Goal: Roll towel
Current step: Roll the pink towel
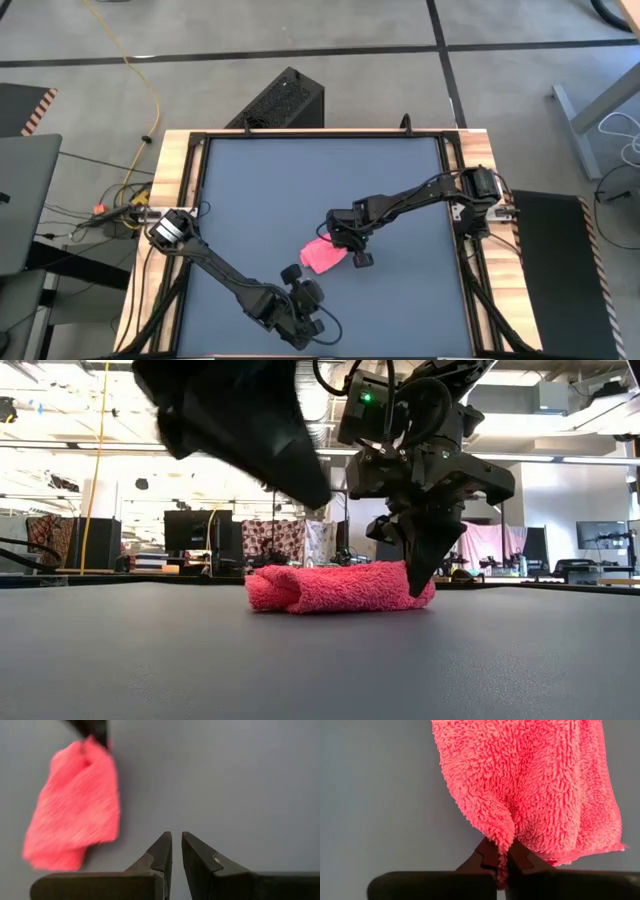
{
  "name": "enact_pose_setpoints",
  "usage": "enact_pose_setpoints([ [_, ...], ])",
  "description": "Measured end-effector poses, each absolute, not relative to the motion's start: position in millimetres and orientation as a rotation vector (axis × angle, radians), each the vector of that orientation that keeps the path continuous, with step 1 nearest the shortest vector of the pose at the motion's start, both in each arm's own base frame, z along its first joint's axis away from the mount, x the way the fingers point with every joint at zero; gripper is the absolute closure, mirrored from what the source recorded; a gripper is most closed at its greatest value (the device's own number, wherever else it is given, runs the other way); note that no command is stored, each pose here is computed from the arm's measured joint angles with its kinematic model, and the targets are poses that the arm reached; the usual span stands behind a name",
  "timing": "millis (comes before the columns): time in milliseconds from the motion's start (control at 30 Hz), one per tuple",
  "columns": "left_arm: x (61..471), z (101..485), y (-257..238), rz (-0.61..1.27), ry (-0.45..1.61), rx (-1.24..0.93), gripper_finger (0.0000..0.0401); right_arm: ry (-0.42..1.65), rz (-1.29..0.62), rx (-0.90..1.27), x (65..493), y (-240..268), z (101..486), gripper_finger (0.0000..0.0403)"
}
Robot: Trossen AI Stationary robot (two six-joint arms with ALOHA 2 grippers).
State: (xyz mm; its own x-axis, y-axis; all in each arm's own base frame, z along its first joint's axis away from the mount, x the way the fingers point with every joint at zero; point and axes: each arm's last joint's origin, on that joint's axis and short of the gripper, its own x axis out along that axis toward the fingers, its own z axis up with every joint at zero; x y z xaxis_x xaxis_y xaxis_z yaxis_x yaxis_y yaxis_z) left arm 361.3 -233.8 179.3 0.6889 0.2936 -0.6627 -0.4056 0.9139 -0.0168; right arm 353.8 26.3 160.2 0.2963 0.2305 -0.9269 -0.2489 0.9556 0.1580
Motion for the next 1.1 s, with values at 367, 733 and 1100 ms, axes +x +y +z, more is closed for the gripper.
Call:
enact_pose_setpoints([
  [367,376,183,-229,0.262,0.735,-0.245,0.0289,1.176,0.278,0.034,360,27,162,0.0375],
  [733,354,171,-220,0.392,0.894,-0.070,0.0217,1.178,0.267,0.050,360,27,163,0.0374],
  [1100,358,125,-207,0.501,1.001,0.117,0.0216,1.199,0.272,0.101,358,33,162,0.0374],
])
